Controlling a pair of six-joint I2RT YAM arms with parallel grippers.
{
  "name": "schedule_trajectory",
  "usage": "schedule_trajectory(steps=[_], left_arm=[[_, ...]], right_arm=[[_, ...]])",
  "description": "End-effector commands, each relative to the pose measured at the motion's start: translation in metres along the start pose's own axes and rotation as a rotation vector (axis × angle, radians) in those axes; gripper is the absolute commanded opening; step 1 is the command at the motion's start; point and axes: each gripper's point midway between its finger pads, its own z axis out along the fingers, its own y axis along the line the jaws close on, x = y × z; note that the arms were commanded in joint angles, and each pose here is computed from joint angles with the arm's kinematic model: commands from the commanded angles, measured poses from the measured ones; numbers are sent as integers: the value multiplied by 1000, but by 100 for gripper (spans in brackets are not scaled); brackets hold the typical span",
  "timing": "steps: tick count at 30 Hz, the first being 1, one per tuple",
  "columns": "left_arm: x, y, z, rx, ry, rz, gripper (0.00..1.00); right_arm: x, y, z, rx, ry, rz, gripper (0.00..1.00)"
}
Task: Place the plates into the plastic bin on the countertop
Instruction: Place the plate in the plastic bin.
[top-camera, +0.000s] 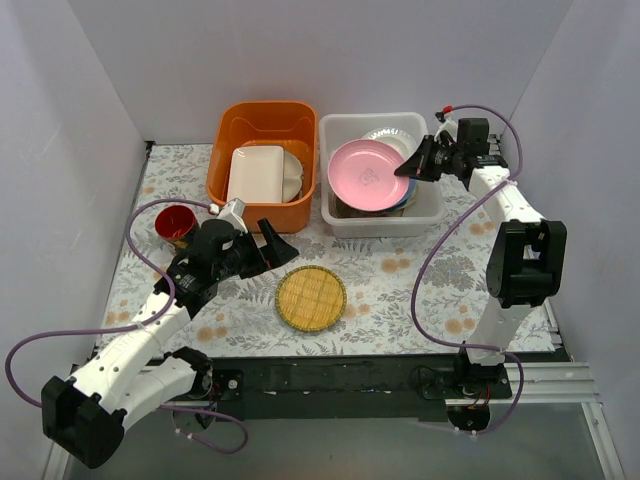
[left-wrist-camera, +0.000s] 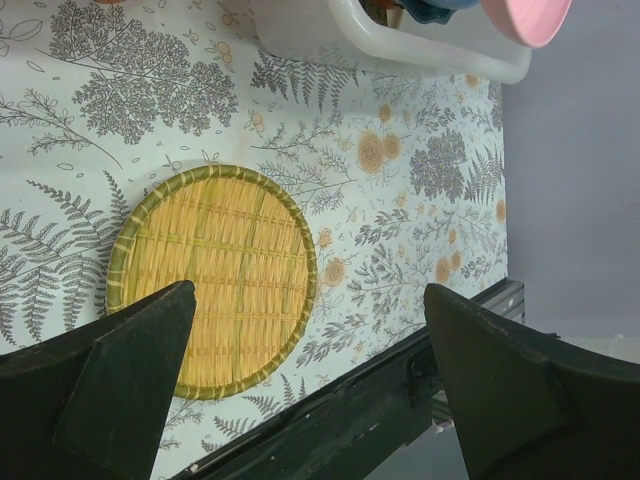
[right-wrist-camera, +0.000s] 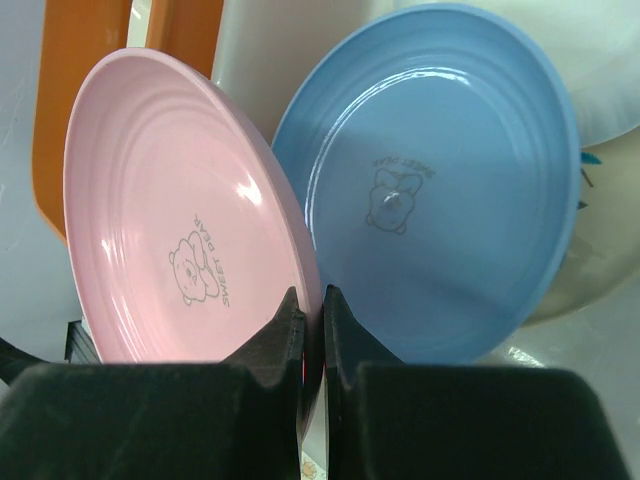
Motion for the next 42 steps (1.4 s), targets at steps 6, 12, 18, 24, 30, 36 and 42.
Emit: schedule_trajectory(steps=[6,12,18,24,30,36,42], left_arm=[[1,-2,4,19,11,24,98],[2,-2,4,21,17,28,98],[4,-1,6,22,29,28,98],[8,2,6,18,38,21,98],[9,3,7,15,40,18,98],[11,5,9,6,47,16,98],[11,6,10,2,49,17,98]], right_arm=[[-34,1,-7,9,-66,-18,1],[-39,-20,-4,102,-75,-14,1],[-42,-33,4,144,-71,-3,1],[-42,-46,11,171,-67,9,1],[-38,-53,18,173,-53,23,1],[-37,-59,19,195,-52,29,4],[-36,-58,20,183,-50,28,14]])
